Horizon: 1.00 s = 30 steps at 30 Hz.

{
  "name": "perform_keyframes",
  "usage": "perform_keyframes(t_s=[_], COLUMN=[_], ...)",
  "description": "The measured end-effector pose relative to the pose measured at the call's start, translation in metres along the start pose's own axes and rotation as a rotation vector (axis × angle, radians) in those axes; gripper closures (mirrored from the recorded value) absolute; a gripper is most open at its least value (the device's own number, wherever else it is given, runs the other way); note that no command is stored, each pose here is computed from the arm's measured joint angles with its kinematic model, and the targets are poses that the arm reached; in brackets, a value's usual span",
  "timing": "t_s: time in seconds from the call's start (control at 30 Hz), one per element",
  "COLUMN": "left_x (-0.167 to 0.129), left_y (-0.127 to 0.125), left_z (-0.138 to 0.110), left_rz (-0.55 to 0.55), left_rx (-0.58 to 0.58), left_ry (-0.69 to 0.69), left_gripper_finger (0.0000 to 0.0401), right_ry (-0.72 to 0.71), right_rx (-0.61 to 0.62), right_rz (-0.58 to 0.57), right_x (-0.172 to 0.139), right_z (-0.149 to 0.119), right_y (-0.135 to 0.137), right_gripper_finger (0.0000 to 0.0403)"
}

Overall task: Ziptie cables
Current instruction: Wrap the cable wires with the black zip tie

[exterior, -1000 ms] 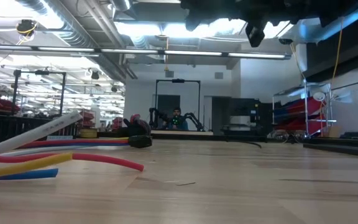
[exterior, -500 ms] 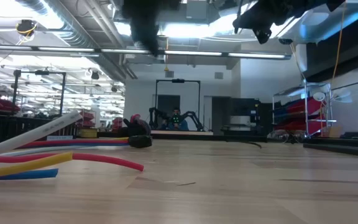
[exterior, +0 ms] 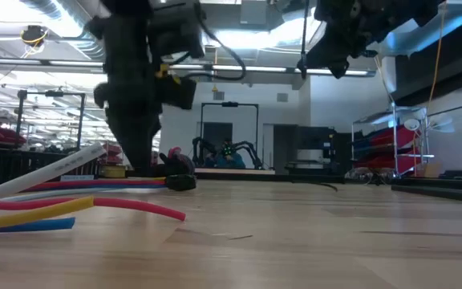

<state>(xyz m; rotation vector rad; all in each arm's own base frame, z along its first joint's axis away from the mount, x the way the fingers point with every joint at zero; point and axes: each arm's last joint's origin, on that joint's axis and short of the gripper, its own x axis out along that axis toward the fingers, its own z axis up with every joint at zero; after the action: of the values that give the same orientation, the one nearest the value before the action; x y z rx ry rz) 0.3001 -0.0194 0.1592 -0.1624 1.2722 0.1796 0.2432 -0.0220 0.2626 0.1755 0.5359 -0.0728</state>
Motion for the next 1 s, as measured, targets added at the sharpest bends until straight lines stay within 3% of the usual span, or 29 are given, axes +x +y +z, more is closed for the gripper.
perform_keyframes(t_s=[0.17,0.37,0.53,0.83,1.0], left_x=[0.015,0.016,0.008,-0.033,-0.044], left_y=[0.003,0.002,-0.002,-0.013,-0.015], left_z=[-0.012,-0.012,0.003,0.05,0.061], left_rz=[-0.013,-0.008,-0.025,-0.064,-0.048], left_rx=[-0.077,-0.085,-0.09,-0.01,0.04], left_ry=[-0.043,-0.072,-0.122,-0.309,-0.361], left_gripper_finger=[0.0289,0.0384,0.0391,0.0397,0.0397], right_ry=[0.001,0.016,0.041,0.043,0.047], right_rx=[-0.012,-0.035,-0.023,0.096,0.117], right_rz=[0.001,0.023,0.055,0.076,0.093], right_x=[0.0,0.004,0.015,0.042,0.059], right_z=[0.0,-0.003,-0.02,-0.033,-0.038], right_y=[0.0,0.0,-0.002,-0.005,-0.003], right_gripper_finger=[0.0403,0.0403,0.0403,0.0403,0.0403])
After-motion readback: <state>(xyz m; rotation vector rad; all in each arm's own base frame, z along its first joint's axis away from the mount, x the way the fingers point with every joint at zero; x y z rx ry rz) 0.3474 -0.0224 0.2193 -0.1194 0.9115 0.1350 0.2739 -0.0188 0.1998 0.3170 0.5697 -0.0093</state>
